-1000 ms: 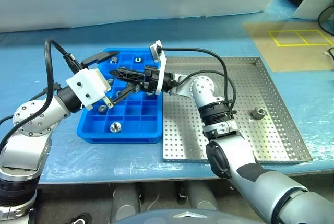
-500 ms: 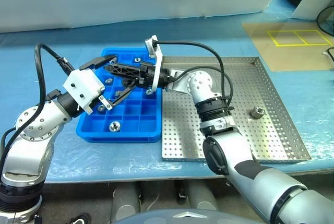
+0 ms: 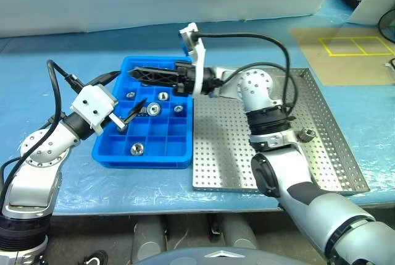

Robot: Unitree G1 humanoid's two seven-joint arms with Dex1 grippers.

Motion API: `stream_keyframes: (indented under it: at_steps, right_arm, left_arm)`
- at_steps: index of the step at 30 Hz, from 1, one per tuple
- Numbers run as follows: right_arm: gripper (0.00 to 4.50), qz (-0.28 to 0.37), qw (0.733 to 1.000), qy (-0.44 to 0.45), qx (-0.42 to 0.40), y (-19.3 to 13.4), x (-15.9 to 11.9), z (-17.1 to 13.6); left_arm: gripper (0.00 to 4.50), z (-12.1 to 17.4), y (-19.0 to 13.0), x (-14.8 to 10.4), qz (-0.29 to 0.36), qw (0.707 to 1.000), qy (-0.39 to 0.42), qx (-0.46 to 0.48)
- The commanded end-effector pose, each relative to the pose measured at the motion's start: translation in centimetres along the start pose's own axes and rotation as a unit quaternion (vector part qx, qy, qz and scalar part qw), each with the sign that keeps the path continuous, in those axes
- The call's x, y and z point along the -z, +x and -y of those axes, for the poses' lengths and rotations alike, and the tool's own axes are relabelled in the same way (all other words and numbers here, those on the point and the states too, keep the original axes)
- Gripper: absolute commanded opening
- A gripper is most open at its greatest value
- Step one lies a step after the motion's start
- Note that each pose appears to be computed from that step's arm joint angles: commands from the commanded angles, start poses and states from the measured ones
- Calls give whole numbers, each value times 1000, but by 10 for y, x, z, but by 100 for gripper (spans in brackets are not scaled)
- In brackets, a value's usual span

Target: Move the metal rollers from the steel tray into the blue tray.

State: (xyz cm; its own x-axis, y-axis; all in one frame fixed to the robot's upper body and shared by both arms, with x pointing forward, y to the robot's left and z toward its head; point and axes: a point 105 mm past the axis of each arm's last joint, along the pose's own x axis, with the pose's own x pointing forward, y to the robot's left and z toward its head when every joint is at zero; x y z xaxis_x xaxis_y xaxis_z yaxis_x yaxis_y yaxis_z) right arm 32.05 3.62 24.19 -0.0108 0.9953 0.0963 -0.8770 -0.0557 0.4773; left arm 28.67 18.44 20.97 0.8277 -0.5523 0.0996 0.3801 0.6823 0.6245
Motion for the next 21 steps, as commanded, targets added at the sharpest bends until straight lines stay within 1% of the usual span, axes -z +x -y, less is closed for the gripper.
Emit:
stream_keyframes:
  at_steps: [1, 5, 8, 9, 11, 13, 15, 16, 18, 21]
  right_arm:
    - [344, -6, 999, -31, 0, -6, 1, -1]
    - [344, -3, 998, -43, 41, -8, 3, 14]
    - [344, 6, 997, -66, 48, 3, 2, 15]
    - [344, 10, 994, -90, 69, 9, 1, 19]
    - [344, -13, 978, -167, 121, 20, 7, 30]
    - [344, -65, 953, -250, 156, 23, 23, 43]
    - [344, -76, 948, -268, 154, 21, 28, 46]
    - [344, -73, 949, -267, 151, 21, 28, 46]
    - [344, -88, 939, -295, 152, 16, 29, 49]
    - [344, -98, 928, -324, 155, 6, 26, 53]
  left_arm:
    - [446, -6, -3, -12, 22, 1000, 9, -15]
    - [446, -11, -2, -6, 14, 1000, 11, -23]
    - [446, -26, -2, -7, 18, 999, 9, -46]
    - [446, -34, -2, -9, 18, 998, 11, -56]
    - [446, -57, 0, -13, 16, 996, 18, -86]
    - [446, -86, -1, -19, 15, 991, 15, -129]
    - [446, -104, -5, -24, 15, 988, 1, -154]
    - [446, -108, -7, -24, 14, 988, -5, -157]
    - [446, -116, -13, -27, 14, 986, -15, -163]
    - [446, -113, -15, -30, 15, 988, -36, -148]
